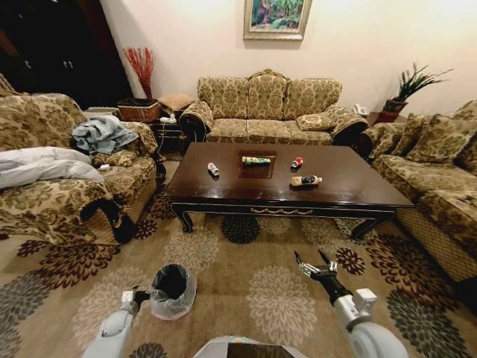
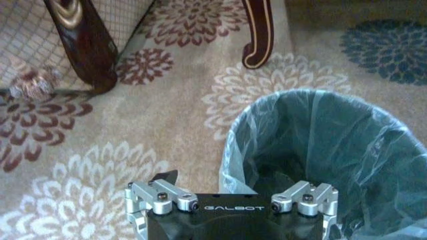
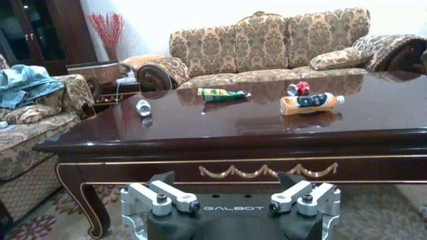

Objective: Move to the front of the table and place the trash on the table into the trash bin.

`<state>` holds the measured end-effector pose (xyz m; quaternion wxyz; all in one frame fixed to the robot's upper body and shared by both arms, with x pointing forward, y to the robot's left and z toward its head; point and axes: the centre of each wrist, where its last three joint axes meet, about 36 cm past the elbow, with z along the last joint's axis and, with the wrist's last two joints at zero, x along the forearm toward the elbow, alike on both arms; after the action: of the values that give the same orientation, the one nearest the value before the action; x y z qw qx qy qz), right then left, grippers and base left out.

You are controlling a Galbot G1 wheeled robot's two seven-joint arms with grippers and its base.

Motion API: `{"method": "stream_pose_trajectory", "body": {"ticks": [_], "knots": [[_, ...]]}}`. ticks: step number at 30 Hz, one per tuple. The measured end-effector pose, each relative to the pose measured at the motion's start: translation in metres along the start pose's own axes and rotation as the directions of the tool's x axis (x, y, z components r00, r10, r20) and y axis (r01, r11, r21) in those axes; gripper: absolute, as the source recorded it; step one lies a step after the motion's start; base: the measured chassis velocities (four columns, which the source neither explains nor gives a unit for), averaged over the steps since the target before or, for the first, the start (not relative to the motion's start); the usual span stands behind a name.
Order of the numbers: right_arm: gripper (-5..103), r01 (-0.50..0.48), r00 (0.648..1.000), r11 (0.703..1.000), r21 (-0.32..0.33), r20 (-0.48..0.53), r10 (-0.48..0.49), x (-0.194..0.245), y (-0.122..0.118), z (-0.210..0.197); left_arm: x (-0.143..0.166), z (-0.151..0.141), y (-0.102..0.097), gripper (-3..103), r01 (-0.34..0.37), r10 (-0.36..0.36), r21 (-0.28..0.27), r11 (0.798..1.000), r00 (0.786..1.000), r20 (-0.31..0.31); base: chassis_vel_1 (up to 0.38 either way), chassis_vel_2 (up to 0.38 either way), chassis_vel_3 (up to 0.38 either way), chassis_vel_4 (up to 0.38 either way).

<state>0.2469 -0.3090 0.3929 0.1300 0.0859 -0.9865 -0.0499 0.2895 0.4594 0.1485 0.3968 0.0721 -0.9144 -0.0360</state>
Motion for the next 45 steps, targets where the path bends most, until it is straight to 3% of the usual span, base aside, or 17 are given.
{"method": "stream_pose_trajectory", "body": {"ticks": [4, 6, 10, 15, 23, 24, 26, 28, 33, 36, 37, 39, 42, 45], "knots": [[100, -0.001, 1.0, 1.0, 0.013, 0.005, 0.001, 0.001, -0.003, -0.003, -0.01, 0.001, -0.001, 97, 0.003, -0.003, 0.011, 1.0, 1.0, -0.017, 0.0, 0.0, 0.0, 0.0], [100, -0.001, 1.0, 1.0, 0.019, 0.005, 0.001, 0.001, -0.005, -0.004, -0.014, -0.001, -0.002, 101, 0.004, -0.004, 0.014, 1.0, 1.0, -0.023, 0.0, 0.0, 0.0, 0.0], [100, -0.003, 1.0, 1.0, 0.027, 0.012, 0.002, 0.001, -0.011, -0.005, -0.036, -0.009, -0.005, 94, 0.007, -0.007, 0.032, 0.999, 1.0, -0.005, 0.0, 0.0, 0.0, 0.0], [100, -0.017, 1.0, 0.999, 0.029, 0.02, 0.017, 0.001, -0.015, -0.001, -0.057, -0.017, -0.013, 101, 0.06, -0.059, 0.05, 0.997, 0.998, -0.013, 0.0, 0.0, 0.0, 0.0], [100, -0.028, 0.999, 0.999, 0.016, 0.04, 0.027, -0.002, -0.024, -0.003, -0.069, -0.01, -0.008, 70, 0.144, -0.141, 0.069, 0.987, 0.989, -0.039, 0.0, 0.0, 0.0, 0.0], [100, -0.027, 0.999, 1.0, 0.015, 0.04, 0.027, -0.003, -0.024, -0.003, -0.069, -0.008, -0.006, 65, 0.141, -0.138, 0.059, 0.988, 0.989, -0.048, 0.0, 0.0, 0.0, 0.0], [100, -0.027, 0.999, 1.0, 0.014, 0.038, 0.026, -0.003, -0.024, -0.003, -0.068, -0.005, -0.003, 65, 0.131, -0.128, 0.041, 0.991, 0.99, -0.06, 0.0, 0.0, 0.0, 0.0], [100, -0.028, 0.999, 1.0, 0.009, 0.036, 0.027, -0.002, -0.023, -0.002, -0.067, 0.001, 0.002, 54, 0.115, -0.114, 0.01, 0.993, 0.99, -0.083, 0.0, 0.0, 0.0, 0.0], [100, -0.033, 0.999, 0.999, 0.01, 0.035, 0.033, 0.0, -0.025, -0.002, -0.064, 0.007, 0.004, 32, 0.072, -0.071, 0.007, 0.997, 0.993, -0.09, 0.0, 0.0, 0.0, 0.0], [100, -0.035, 0.999, 0.999, 0.011, 0.037, 0.034, 0.0, -0.025, -0.002, -0.062, 0.007, 0.004, 26, 0.06, -0.059, 0.016, 0.998, 0.995, -0.077, 0.0, 0.0, 0.0, 0.0], [100, -0.035, 0.999, 0.999, 0.009, 0.038, 0.035, 0.0, -0.025, -0.002, -0.061, 0.007, 0.004, 15, 0.047, -0.046, 0.023, 0.999, 0.997, -0.064, 0.0, 0.0, 0.0, 0.0], [100, -0.036, 0.999, 0.999, 0.008, 0.039, 0.035, 0.0, -0.025, -0.001, -0.059, 0.007, 0.004, 15, 0.037, -0.036, 0.028, 0.999, 0.998, -0.055, 0.0, 0.0, 0.0, 0.0], [100, -0.034, 0.999, 0.999, 0.002, 0.041, 0.034, 0.001, -0.023, 0.002, -0.056, 0.009, 0.004, 3, -0.003, 0.004, 0.038, 0.999, 1.0, -0.027, 0.0, 0.0, 0.0, 0.0], [100, -0.035, 0.998, 0.999, -0.008, 0.044, 0.035, 0.002, -0.022, 0.003, -0.054, 0.012, 0.004, 3, -0.006, 0.007, 0.056, 0.998, 1.0, -0.015, 0.0, 0.0, 0.0, 0.0]]}}
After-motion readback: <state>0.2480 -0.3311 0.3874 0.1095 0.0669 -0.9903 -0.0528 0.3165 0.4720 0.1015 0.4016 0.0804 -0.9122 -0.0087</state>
